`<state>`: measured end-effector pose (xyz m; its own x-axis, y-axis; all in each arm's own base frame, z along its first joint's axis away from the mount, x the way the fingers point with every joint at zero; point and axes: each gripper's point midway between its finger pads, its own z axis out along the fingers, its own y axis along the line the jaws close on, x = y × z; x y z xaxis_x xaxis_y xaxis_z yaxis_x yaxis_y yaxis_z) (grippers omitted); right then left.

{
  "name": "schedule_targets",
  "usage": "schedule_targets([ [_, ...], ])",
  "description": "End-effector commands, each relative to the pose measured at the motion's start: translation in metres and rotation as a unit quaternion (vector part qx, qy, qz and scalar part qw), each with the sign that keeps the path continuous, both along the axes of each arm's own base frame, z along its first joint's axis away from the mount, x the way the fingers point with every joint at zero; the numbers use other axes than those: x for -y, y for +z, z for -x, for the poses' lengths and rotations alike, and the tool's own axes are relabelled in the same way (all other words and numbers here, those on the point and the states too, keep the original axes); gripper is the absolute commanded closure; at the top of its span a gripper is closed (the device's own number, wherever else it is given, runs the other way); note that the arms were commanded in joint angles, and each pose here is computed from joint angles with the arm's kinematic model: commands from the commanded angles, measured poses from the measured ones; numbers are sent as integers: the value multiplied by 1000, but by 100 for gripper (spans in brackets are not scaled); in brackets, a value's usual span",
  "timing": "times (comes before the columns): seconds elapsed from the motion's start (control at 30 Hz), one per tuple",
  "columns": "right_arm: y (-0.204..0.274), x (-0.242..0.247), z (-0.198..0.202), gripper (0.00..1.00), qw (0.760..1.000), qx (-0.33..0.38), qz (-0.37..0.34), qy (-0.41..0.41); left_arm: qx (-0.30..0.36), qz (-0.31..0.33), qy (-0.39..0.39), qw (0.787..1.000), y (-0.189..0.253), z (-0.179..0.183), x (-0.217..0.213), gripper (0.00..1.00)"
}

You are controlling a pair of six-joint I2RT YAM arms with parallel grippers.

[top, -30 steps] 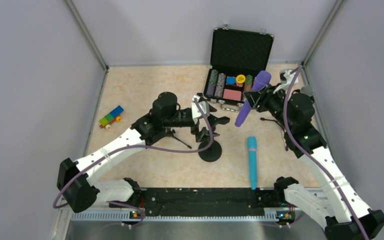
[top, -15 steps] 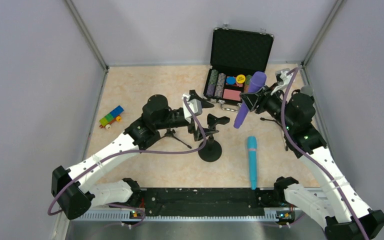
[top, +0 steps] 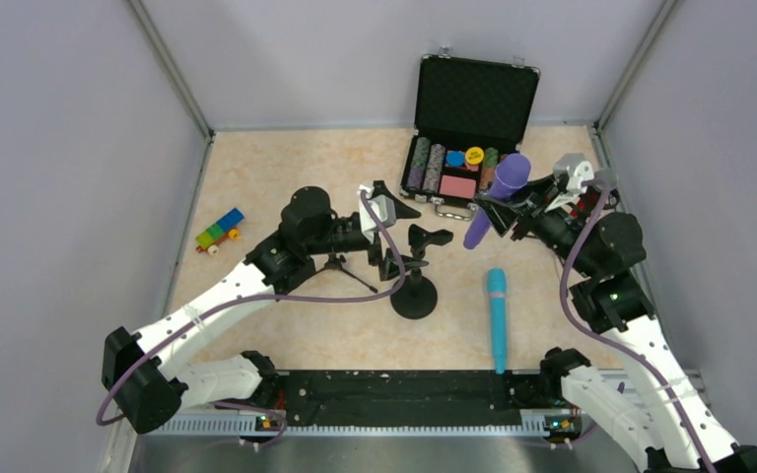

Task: Attach the microphones to the stand

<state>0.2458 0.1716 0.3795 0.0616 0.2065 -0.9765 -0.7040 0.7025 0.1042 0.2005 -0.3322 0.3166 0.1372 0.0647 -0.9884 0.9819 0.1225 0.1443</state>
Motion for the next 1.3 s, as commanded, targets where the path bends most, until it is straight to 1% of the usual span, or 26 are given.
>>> schedule_targets([
  [0.0,26,-12,20,100,996,72,-3,59,8,15,-11,1000,7,1,1,4],
  [0.1,28,-15,23,100,995,73,-7,72,7,14,-10,1000,5,-2,3,4],
  [0.53,25,-18,21,100,995,64,-15,79,4,6,3,1000,-5,-14,8,6],
  [0.67,25,-19,21,100,995,62,-16,83,3,1,6,1000,-9,-17,9,9],
  [0.7,25,-19,21,100,994,61,-17,84,2,-4,7,1000,-12,-18,9,14],
  [0.73,25,-20,20,100,995,60,-17,83,0,-11,7,1000,-16,-18,9,25],
  [0.77,25,-20,19,100,995,59,-18,83,-3,-17,8,1000,-20,-20,9,53],
  [0.8,25,-20,19,100,995,59,-18,84,-5,-23,12,1000,-23,-21,9,91],
  [0.83,26,-21,20,100,994,59,-20,87,-12,-28,18,999,-26,-23,9,100],
  [0.97,28,-26,20,100,993,56,-28,105,-20,-46,15,999,-37,-22,7,100],
  [1.13,19,-37,14,100,991,35,-31,122,-27,-36,19,999,-33,-23,9,100],
  [1.27,17,-43,12,100,992,40,-36,114,-34,-28,17,999,-31,-23,11,100],
])
